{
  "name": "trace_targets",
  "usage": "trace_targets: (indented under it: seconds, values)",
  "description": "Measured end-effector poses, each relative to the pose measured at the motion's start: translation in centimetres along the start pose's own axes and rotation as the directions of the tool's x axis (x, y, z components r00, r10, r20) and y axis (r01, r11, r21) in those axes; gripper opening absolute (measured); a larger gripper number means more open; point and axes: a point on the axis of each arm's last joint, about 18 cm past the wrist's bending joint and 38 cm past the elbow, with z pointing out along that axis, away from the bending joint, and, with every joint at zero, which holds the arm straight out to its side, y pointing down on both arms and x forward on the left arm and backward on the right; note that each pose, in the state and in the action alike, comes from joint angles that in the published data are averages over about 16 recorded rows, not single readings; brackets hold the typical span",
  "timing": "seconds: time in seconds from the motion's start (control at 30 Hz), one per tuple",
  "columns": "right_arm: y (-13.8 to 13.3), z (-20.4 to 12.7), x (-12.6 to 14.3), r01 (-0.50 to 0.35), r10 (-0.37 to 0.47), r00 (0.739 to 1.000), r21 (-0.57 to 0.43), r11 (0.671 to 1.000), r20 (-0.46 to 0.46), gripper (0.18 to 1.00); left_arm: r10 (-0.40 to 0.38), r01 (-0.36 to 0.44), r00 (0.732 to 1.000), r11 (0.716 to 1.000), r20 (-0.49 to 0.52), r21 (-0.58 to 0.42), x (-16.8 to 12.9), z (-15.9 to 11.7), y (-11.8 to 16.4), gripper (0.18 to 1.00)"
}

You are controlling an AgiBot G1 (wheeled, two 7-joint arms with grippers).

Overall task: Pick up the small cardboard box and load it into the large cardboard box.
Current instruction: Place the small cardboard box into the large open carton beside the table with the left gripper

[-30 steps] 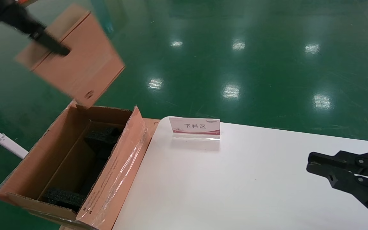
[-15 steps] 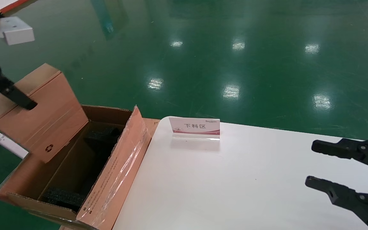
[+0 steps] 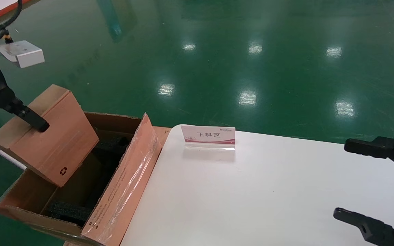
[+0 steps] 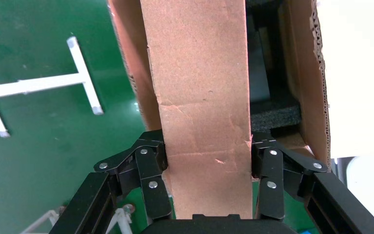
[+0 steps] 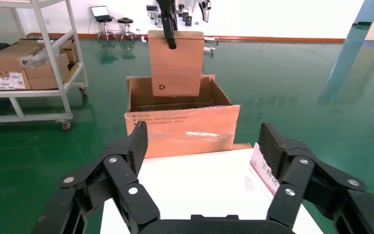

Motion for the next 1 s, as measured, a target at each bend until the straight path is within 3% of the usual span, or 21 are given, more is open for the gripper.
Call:
trace_targets:
  seconds: [0.43,1.0]
  values:
    - [0.0,0.0,0.0,0.0,0.0,1.0,0.0,1.0,0.0,0.954,-0.077,0.077,0.997,0.997,-0.024,-0.007,0.8,4.4,0.9,0.425]
    - [0.0,0.0,0.0,0.0,0.0,1.0,0.0,1.0,0.0,1.001,-0.152,0.152,0.988,0.988,-0.026,-0.026,1.1,8.1,2.8,0.424]
